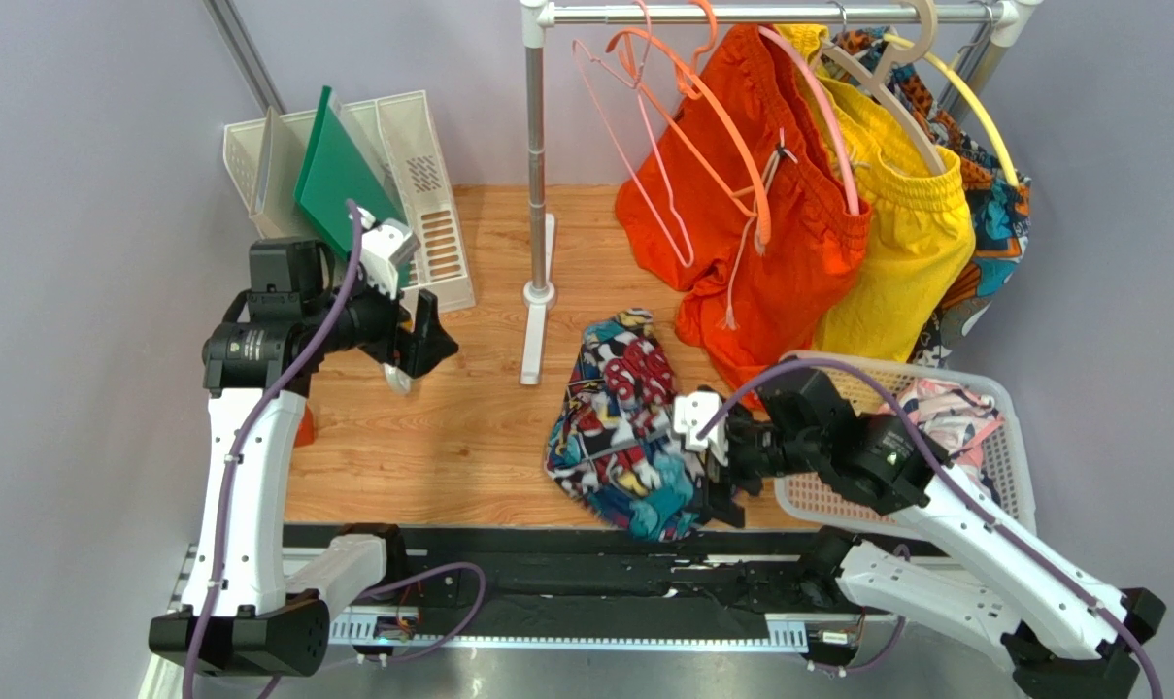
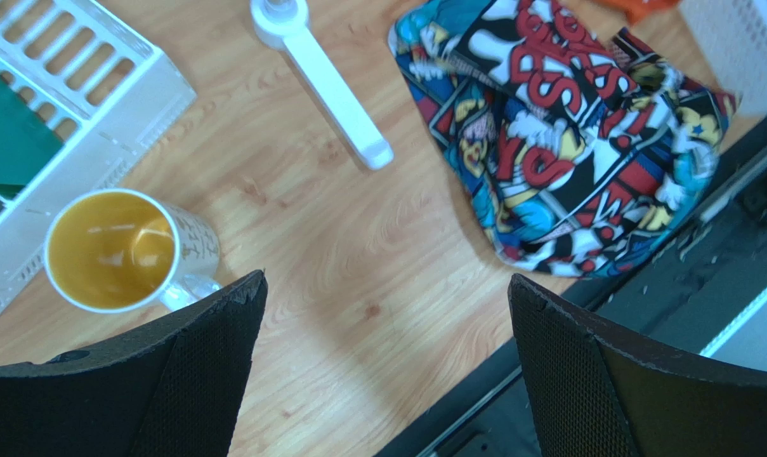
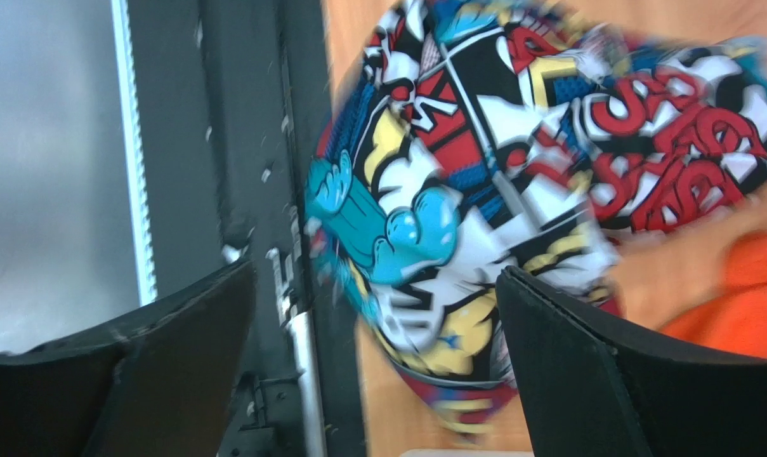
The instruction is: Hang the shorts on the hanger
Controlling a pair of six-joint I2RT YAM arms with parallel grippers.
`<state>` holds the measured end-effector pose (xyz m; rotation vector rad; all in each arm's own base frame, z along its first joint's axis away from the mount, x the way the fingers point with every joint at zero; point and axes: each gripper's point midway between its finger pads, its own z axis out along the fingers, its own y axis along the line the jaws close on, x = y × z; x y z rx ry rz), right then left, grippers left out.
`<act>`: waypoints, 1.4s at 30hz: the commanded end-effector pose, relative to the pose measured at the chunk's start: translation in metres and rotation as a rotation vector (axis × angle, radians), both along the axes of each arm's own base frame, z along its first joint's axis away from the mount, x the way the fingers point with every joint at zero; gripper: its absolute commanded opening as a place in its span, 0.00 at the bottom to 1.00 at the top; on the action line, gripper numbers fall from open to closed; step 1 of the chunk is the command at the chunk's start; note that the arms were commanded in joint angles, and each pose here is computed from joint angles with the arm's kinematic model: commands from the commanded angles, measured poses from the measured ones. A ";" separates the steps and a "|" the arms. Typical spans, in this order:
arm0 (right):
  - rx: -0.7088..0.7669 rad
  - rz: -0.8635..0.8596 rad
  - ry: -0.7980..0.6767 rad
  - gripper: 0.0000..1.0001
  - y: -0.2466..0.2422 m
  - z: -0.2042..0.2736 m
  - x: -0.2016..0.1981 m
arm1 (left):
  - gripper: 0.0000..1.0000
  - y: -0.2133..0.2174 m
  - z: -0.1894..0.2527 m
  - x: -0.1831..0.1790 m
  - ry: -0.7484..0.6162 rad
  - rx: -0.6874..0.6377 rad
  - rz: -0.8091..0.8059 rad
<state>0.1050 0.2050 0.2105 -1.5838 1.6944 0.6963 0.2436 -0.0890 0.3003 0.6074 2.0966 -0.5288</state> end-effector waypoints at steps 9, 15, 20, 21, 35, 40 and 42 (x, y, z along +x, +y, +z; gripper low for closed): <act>-0.080 -0.057 -0.025 0.88 0.045 -0.039 0.060 | 1.00 0.000 -0.033 -0.013 0.034 0.074 -0.133; -0.100 -0.009 0.106 0.82 0.102 -0.054 0.086 | 0.99 0.005 -0.035 -0.020 0.034 0.084 -0.091; -0.196 0.034 0.204 0.69 0.132 -0.084 0.090 | 0.99 0.010 -0.036 -0.023 0.036 0.104 -0.062; -0.214 0.055 0.227 0.64 0.134 -0.090 0.089 | 1.00 0.011 -0.037 -0.023 0.036 0.111 -0.056; -0.375 0.143 0.343 0.00 0.131 -0.085 0.080 | 0.99 0.014 -0.038 -0.020 0.044 0.114 -0.026; -0.079 0.077 0.097 0.00 0.173 0.058 0.120 | 0.99 0.013 -0.026 -0.012 0.037 0.087 0.002; -0.009 0.053 0.038 0.00 0.172 0.101 0.124 | 0.99 0.012 -0.019 -0.007 0.042 0.072 0.016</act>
